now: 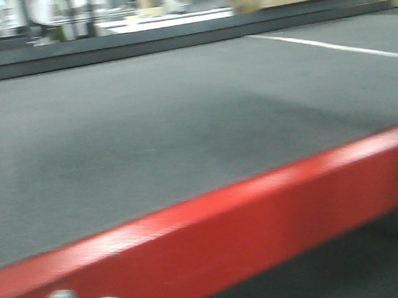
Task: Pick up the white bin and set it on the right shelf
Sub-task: 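Hold the bin raised in both grippers while driving past the red table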
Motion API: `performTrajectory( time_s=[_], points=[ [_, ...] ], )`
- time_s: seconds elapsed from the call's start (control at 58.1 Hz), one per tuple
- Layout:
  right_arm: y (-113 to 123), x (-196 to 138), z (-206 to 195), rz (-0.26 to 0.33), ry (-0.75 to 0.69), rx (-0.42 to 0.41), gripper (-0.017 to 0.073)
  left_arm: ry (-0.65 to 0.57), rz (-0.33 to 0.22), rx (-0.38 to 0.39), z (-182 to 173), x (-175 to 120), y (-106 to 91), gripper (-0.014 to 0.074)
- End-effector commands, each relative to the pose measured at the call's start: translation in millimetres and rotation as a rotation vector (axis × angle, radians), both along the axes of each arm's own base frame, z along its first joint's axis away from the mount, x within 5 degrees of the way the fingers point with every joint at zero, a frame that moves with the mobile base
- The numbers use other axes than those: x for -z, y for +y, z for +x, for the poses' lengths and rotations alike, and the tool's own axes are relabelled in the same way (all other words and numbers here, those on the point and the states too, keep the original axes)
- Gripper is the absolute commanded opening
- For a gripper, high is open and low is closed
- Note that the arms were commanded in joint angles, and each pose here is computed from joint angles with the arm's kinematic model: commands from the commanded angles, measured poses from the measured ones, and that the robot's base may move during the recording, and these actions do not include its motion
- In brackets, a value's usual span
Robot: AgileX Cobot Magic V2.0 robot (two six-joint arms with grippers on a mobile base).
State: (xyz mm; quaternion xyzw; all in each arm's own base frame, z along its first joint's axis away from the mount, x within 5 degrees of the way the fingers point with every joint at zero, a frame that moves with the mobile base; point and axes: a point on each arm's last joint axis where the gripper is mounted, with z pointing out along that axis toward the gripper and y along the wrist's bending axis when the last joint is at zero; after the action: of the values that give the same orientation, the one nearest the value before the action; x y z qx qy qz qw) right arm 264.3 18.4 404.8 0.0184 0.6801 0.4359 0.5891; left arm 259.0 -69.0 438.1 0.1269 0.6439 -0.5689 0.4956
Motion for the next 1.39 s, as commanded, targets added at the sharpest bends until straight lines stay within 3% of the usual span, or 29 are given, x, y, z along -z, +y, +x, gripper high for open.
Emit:
performTrajectory(
  time_s=[0.0,1.376],
  points=[
    [6.3,-32.5,-15.6,0.112,-0.131,-0.053,0.0059,-0.132,-0.069,0.253,-37.0,-27.5,-12.6,-0.0117],
    [6.3,-32.5,-15.7,0.112,-0.131,-0.054,0.0059,-0.132,-0.069,0.253,-37.0,-27.5,-12.6,-0.0117]
  ],
)
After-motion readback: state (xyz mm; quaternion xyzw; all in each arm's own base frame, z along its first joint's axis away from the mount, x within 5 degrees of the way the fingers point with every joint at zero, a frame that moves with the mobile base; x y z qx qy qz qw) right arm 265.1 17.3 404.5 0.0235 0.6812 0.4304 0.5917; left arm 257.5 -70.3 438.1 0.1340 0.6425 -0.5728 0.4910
